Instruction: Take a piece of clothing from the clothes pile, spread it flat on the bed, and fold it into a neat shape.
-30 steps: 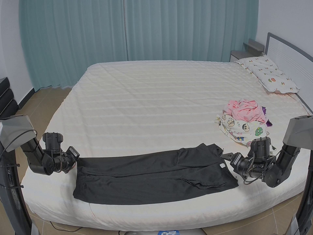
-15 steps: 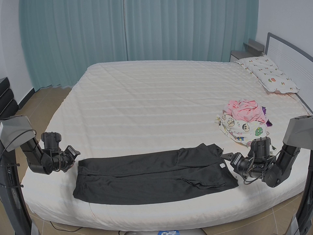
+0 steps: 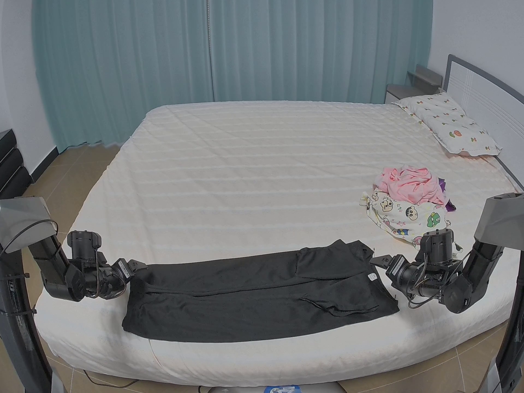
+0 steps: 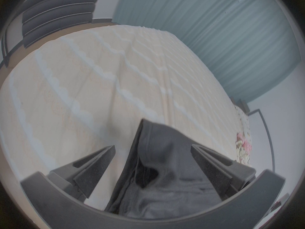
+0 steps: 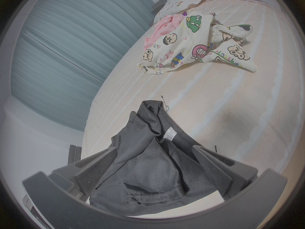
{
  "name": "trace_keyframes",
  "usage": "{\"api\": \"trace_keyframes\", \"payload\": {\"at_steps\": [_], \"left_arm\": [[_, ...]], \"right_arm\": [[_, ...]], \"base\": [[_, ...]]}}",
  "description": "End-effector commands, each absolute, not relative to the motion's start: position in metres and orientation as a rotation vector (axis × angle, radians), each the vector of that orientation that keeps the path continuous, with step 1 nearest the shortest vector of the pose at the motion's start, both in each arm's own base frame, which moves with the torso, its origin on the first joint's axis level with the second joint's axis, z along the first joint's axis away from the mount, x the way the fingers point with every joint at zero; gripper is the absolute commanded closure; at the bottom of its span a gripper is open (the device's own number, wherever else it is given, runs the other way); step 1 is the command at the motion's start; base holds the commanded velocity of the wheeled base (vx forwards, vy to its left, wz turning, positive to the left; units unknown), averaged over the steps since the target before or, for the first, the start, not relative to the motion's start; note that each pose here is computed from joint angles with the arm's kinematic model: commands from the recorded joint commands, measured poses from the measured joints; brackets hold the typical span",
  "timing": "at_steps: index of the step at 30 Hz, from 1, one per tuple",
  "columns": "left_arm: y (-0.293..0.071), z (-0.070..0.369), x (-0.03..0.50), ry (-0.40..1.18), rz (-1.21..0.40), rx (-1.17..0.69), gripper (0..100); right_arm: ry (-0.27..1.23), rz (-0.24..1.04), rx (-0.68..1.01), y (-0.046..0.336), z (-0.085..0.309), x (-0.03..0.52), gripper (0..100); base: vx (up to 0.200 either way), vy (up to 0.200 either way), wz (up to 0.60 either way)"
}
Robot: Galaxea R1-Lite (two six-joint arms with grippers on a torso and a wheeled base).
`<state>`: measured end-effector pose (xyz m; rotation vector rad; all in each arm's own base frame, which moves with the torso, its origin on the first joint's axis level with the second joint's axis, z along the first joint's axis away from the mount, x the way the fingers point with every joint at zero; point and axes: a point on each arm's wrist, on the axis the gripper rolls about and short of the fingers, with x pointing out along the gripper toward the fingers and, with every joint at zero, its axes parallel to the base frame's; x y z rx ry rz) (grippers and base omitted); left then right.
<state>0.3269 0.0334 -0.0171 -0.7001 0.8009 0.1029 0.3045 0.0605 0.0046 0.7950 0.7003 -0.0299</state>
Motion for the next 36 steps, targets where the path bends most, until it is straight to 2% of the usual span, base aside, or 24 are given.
{"api": "trace_keyframes", "payload": {"at_steps": [1,14,24,25,36], "left_arm": [[0.018,-0.014,0.321,0.824,0.061,-0.650,0],[0.008,-0.031,0.323,0.856,0.048,-0.394,0],[0.008,-0.033,0.321,0.864,0.044,-0.372,0],[0.008,-0.033,0.321,0.864,0.044,-0.372,100],[0.007,-0.034,0.312,0.845,0.052,-0.378,100]], "right_arm": [[0.700,-0.026,0.795,0.061,0.006,0.303,0],[0.665,-0.006,0.798,0.061,0.011,0.299,0],[0.665,-0.004,0.796,0.061,0.011,0.298,0],[0.667,-0.006,0.798,0.061,0.011,0.298,0],[0.671,-0.008,0.797,0.061,0.010,0.297,0]], "base": [[0.000,0.000,0.00],[0.000,0.000,0.00],[0.000,0.000,0.00],[0.000,0.000,0.00],[0.000,0.000,0.00]]}}
